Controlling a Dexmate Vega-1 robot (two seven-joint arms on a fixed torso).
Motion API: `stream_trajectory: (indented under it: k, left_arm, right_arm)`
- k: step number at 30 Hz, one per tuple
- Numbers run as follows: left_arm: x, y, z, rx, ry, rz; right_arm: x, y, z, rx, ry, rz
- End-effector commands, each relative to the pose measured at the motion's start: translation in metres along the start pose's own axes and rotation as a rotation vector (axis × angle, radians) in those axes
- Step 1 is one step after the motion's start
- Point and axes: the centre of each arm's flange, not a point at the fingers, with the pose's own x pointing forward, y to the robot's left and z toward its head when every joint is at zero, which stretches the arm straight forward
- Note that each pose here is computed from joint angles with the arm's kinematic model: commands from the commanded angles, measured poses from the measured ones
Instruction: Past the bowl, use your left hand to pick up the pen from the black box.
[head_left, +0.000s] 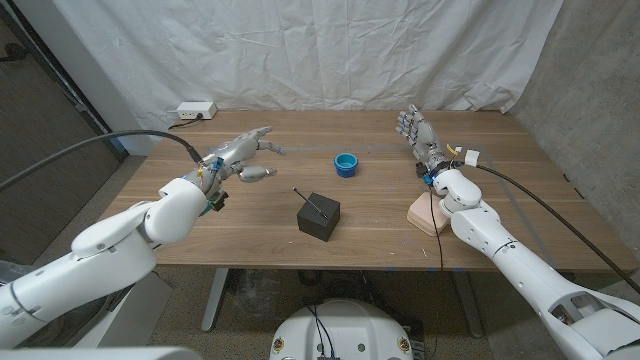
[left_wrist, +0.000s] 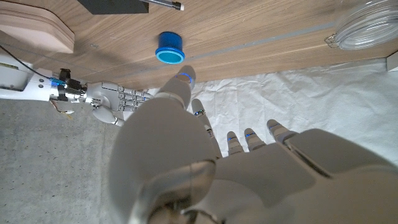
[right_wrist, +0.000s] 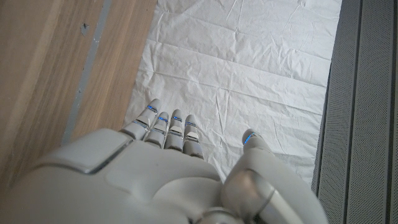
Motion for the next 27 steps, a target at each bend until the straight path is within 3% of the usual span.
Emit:
stream_trajectory:
  k: [1,16,27]
  left_arm:
    - [0.007,0.0,0.018,0.098,-0.01,-0.043]
    - [0.0,0.005,0.038,0.212,0.006,-0.082]
    - [-0.004,0.005,0.041,0.238,0.022,-0.113]
  right_arm:
    - [0.001,0.002,0.0,0.029,-0.009,0.005]
    - [0.006,0.001,0.003,0.05,-0.037,0.019]
    - [0.008,-0.003,0.009,0.046,-0.038,0.017]
